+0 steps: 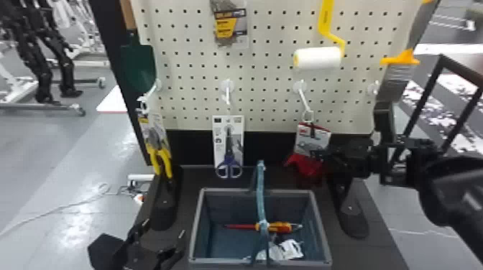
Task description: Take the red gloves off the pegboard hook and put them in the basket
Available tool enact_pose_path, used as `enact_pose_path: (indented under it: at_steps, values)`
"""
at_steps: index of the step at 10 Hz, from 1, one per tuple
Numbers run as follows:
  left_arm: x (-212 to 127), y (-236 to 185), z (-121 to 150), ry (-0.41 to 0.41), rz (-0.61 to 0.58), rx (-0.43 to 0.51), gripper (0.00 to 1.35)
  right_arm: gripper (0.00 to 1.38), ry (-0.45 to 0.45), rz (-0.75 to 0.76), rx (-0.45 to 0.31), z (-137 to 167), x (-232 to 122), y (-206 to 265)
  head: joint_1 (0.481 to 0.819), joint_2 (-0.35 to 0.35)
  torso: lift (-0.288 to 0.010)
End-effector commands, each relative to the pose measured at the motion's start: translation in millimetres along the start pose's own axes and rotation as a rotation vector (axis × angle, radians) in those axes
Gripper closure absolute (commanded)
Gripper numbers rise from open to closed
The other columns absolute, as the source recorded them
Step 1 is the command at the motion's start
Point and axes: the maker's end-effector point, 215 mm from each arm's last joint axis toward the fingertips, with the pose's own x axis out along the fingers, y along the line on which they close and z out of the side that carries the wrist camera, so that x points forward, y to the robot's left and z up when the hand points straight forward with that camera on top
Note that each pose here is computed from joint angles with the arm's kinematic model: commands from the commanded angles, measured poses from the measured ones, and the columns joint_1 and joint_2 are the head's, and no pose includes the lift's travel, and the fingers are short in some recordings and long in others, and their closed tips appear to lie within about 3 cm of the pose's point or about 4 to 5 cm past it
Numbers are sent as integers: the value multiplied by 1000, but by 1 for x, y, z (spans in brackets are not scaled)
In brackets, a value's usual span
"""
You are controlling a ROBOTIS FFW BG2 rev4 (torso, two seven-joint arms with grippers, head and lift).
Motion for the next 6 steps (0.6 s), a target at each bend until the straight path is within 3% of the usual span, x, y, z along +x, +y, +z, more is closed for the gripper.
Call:
enact_pose_path:
  at_steps: [1,6]
  values:
    - [0,-1,0,0,-1,-4,354,1283,6,1,0,0,-1,-1,549,0,-100]
    - [-1,0,0,-1,-2,-3,354,1283,13,8,2,-1,-2,1,549,0,-100]
